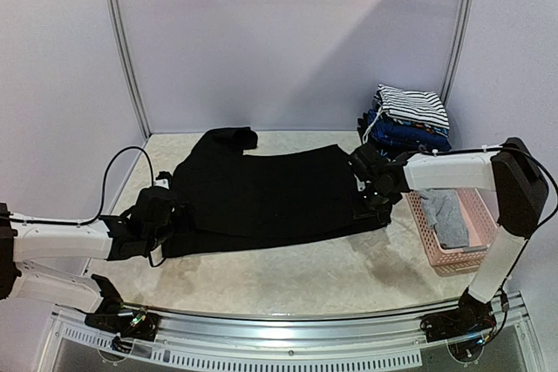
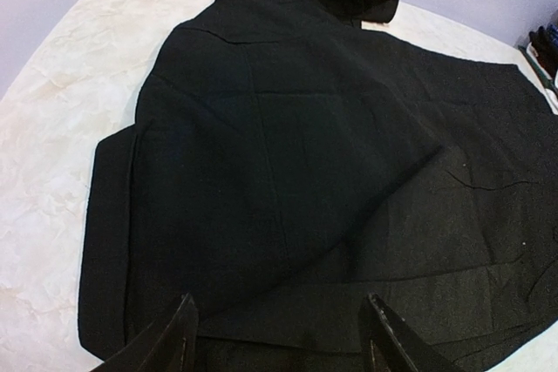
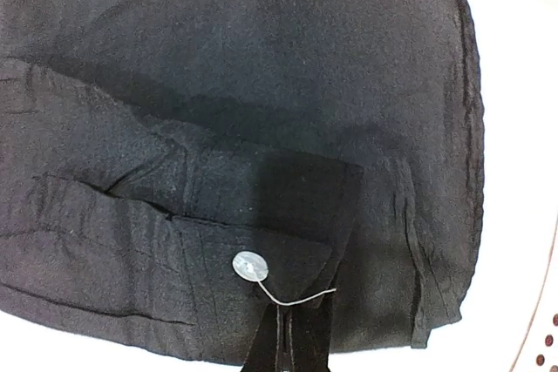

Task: Fold and stack the mixed laundry pile
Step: Adjust the 1/3-folded shirt at the center of the board.

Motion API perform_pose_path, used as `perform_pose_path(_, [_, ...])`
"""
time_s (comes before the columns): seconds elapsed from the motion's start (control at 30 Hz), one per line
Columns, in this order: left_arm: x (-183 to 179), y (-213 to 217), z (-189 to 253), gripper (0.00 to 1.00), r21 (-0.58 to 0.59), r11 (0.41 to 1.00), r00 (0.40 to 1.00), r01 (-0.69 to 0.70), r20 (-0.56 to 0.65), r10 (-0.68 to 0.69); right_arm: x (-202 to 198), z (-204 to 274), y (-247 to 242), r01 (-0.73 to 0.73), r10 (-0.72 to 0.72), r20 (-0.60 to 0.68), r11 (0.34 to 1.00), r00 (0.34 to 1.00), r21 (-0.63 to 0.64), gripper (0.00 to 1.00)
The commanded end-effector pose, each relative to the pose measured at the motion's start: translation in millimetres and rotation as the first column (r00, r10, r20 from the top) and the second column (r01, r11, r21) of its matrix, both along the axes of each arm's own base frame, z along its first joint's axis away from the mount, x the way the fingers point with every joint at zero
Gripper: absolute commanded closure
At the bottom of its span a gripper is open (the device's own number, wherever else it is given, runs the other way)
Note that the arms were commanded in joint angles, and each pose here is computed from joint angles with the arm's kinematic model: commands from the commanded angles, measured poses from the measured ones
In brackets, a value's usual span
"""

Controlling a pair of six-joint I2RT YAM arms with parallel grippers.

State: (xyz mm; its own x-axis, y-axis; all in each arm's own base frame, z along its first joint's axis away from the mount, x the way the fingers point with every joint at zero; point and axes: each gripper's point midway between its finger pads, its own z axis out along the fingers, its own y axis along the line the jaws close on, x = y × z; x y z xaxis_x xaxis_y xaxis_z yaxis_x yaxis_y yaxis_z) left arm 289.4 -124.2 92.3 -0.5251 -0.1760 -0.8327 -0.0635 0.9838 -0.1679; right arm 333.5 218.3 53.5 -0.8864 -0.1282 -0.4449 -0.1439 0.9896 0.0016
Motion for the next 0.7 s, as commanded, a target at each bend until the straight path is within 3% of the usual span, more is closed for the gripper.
perform_pose_path(0.0, [0.9,6.4,-4.0,0.36,0.024,1.0,1.0,-0.018,0.0,0.018,7.7,-14.3,-10.3,0.014,-0.015,-0.013,0.996,1.0,-0.085,1.0])
perform_pose_path(0.37, [6.7,-3.2,-3.2,0.36,0.025,1.0,1.0,0.01,-0.012,-0.009,11.1,-33.0,-27.3,0.058,-0.064,-0.031,0.985,0.997,-0.162,0.94])
perform_pose_path(0.43, [11.6,-12.6,2.5,0.36,0.016,0.999,0.999,0.04,-0.011,-0.04,11.5,-27.7,-26.4,0.057,-0.062,-0.028,0.986,0.998,-0.155,0.86])
perform_pose_path(0.53, [19.2,-27.2,6.5,0.36,0.004,0.997,0.996,0.083,-0.021,-0.082,13.4,-13.7,-24.0,0.052,-0.053,-0.006,0.99,0.999,-0.135,0.63])
perform_pose_path(0.67, [31.4,-53.4,2.4,0.38,-0.022,0.988,0.987,0.15,-0.054,-0.151,16.6,11.7,-20.4,0.043,-0.039,0.042,0.995,0.998,-0.095,0.57])
